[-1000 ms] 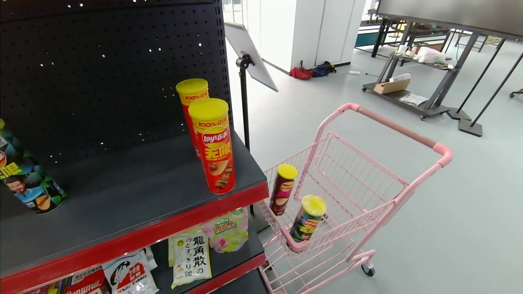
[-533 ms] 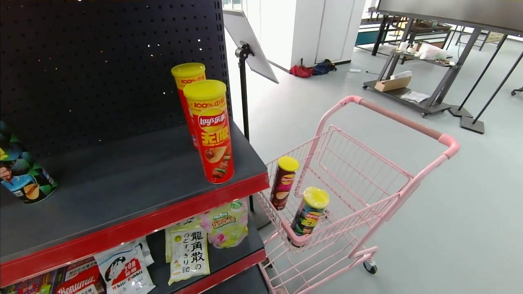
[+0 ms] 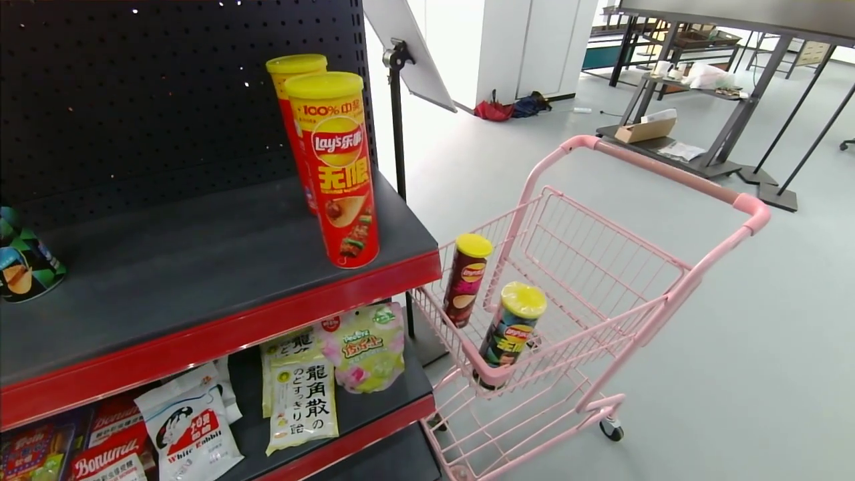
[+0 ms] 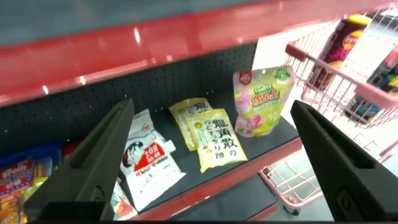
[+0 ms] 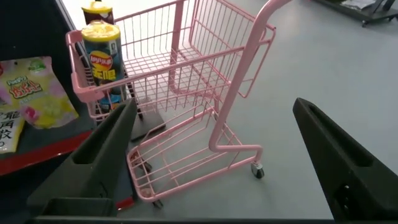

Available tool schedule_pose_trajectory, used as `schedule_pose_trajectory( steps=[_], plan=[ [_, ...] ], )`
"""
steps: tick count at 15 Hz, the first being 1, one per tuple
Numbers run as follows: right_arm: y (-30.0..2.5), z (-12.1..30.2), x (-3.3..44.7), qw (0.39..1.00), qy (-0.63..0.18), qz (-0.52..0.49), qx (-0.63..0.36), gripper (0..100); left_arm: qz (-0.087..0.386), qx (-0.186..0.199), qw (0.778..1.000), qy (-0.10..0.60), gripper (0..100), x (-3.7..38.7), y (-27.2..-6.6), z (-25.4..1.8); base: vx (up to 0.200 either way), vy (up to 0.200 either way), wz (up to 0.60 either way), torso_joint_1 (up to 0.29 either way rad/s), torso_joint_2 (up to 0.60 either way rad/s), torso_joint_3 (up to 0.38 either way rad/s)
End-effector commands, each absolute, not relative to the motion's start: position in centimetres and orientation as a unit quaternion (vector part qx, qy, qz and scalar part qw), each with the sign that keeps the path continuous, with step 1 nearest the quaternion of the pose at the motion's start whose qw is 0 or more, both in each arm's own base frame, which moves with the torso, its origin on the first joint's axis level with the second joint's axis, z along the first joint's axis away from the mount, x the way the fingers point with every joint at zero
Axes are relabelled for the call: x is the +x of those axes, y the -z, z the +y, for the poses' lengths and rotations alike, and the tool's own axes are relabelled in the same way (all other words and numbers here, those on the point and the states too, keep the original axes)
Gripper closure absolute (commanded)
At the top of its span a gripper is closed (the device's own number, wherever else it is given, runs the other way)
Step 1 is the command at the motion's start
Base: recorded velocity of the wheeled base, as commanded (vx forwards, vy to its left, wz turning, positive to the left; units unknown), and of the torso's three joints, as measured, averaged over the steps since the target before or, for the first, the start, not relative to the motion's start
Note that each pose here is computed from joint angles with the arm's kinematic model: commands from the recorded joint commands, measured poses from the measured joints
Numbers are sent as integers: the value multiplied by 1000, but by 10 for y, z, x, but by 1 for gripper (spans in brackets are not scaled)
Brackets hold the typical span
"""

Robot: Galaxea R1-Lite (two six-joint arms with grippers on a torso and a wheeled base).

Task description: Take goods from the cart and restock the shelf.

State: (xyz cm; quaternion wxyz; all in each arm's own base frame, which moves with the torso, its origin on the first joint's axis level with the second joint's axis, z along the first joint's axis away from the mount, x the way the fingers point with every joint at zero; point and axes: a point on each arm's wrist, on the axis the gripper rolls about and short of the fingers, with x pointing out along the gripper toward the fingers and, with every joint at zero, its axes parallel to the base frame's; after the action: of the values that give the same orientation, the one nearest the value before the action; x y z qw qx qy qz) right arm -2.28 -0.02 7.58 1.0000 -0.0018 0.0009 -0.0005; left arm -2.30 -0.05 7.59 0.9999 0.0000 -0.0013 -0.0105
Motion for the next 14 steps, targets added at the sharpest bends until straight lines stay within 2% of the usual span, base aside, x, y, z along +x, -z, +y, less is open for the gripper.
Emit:
schedule_pose_trajectory(
  steps=[1,8,14],
  plan=[
    [-76,0,-23,1000,1,1,-2,0,0,0,1000,10,0,-23,-75,-1,0,0,0,-178,554,364],
    [-76,0,-23,1000,1,1,-3,0,-1,1,1000,11,0,-23,-76,-1,0,0,0,-151,505,360],
    [-77,0,-21,1000,-3,14,-26,0,-1,1,1000,11,0,-23,-76,-1,0,0,0,-14,73,55]
  ],
)
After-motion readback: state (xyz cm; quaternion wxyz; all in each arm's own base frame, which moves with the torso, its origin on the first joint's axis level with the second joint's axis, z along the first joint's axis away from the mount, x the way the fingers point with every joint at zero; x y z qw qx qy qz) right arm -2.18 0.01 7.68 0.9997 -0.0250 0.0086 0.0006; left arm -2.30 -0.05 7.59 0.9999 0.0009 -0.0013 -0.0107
